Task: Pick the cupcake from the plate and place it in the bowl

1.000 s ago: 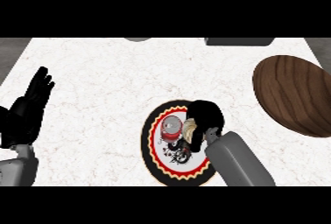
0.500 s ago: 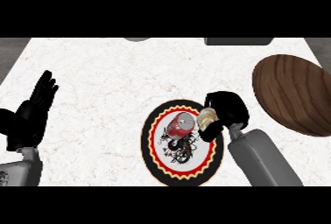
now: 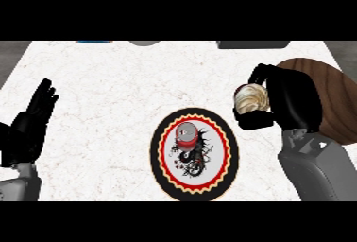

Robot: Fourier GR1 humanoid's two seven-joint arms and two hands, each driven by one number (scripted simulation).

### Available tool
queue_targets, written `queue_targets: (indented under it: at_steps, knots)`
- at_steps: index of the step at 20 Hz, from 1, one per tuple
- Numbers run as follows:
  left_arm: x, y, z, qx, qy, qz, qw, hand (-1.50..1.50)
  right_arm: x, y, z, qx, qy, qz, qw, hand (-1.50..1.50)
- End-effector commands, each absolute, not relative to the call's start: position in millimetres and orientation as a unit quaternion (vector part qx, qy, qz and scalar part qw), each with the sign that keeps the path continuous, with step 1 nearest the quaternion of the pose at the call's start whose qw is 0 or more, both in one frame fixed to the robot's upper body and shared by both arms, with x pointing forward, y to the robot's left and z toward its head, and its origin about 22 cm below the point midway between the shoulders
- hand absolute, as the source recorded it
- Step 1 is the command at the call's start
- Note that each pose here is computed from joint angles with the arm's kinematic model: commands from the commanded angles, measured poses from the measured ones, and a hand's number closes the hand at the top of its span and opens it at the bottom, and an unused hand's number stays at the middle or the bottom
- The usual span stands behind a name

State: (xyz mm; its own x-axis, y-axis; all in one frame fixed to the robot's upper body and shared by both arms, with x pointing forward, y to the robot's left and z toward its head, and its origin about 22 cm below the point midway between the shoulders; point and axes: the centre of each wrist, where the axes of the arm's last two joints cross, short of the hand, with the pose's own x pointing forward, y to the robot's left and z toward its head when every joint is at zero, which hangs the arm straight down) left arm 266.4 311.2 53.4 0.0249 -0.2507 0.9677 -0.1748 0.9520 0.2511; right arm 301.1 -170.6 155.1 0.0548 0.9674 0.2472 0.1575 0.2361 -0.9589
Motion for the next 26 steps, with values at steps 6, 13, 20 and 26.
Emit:
queue_targets:
  at_steps: [6, 13, 20, 26]
  knots:
    - [279, 316, 61, 0.156, -0.698, -0.031, 0.698, 0.00, 277, -214, 227, -0.518, -0.614, 0.246, 0.543, 1.50]
    - [272, 308, 76, 0.145, -0.705, -0.031, 0.694, 0.00, 308, -293, 218, -0.495, -0.617, 0.210, 0.574, 1.50]
    - [265, 322, 51, 0.142, -0.705, -0.033, 0.694, 0.00, 345, -331, 173, -0.486, -0.619, 0.207, 0.581, 1.50]
    - [290, 300, 51, 0.145, -0.705, -0.036, 0.694, 0.00, 378, -366, 144, -0.483, -0.622, 0.215, 0.577, 1.50]
